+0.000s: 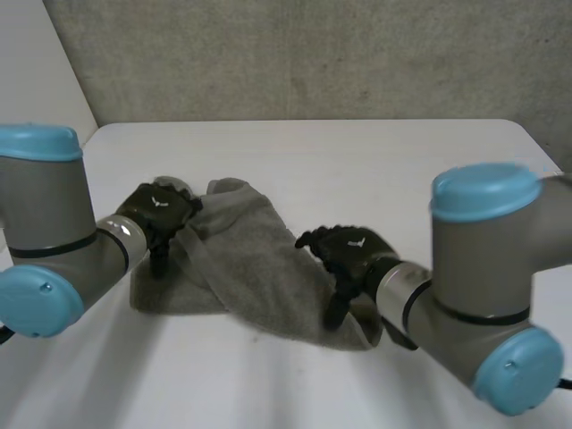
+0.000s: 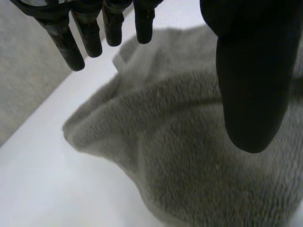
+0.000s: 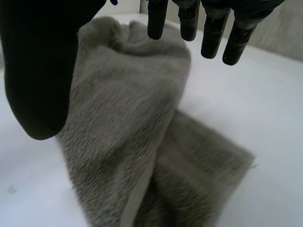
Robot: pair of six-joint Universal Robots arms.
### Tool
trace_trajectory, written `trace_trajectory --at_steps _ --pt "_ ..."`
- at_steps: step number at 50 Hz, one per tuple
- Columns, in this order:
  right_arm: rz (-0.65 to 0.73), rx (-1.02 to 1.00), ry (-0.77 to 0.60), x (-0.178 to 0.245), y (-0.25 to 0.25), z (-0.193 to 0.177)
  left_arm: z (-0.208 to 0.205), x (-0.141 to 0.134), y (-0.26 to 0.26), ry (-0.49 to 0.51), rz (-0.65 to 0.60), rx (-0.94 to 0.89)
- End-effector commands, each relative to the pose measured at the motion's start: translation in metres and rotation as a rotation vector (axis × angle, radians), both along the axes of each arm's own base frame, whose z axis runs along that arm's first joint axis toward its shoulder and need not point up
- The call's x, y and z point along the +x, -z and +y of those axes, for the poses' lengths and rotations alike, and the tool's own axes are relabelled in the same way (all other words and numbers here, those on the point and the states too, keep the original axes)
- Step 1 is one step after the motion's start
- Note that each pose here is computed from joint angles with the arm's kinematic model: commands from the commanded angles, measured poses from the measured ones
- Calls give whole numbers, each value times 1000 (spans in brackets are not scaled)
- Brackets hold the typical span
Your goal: Fold the towel.
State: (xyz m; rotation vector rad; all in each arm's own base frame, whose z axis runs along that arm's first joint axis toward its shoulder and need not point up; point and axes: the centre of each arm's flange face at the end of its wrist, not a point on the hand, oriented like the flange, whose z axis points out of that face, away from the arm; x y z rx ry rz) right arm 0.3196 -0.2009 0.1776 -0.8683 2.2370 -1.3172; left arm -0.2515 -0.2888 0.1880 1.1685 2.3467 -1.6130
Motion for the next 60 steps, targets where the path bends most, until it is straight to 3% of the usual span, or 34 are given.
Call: trace_trajectory --at_steps 1,7,19,29,33,39,41,46,53,60 --pt "17 -21 29 9 35 0 -8 2 27 -16 -6 24" --pt "38 -131 117 9 46 -12 -13 1 38 -22 19 -33" --pt "93 -202 104 7 51 -18 8 -14 38 12 78 -76" --pt "29 -266 152 1 18 -38 36 -18 28 40 101 -54" --pt "-26 -337 167 0 -10 -58 88 -26 14 33 184 65" --pt "-84 -414 39 14 -41 -68 136 -26 3 -19 274 242" --pt "-58 -415 10 15 -41 -66 163 -26 4 -31 304 361" --pt "114 -359 -73 9 -23 -47 186 -28 9 -39 327 454" --pt "190 -265 -85 -8 -4 -33 173 -32 4 -56 369 415" --pt "212 -223 -42 -33 2 -32 96 -35 -36 -136 550 203"
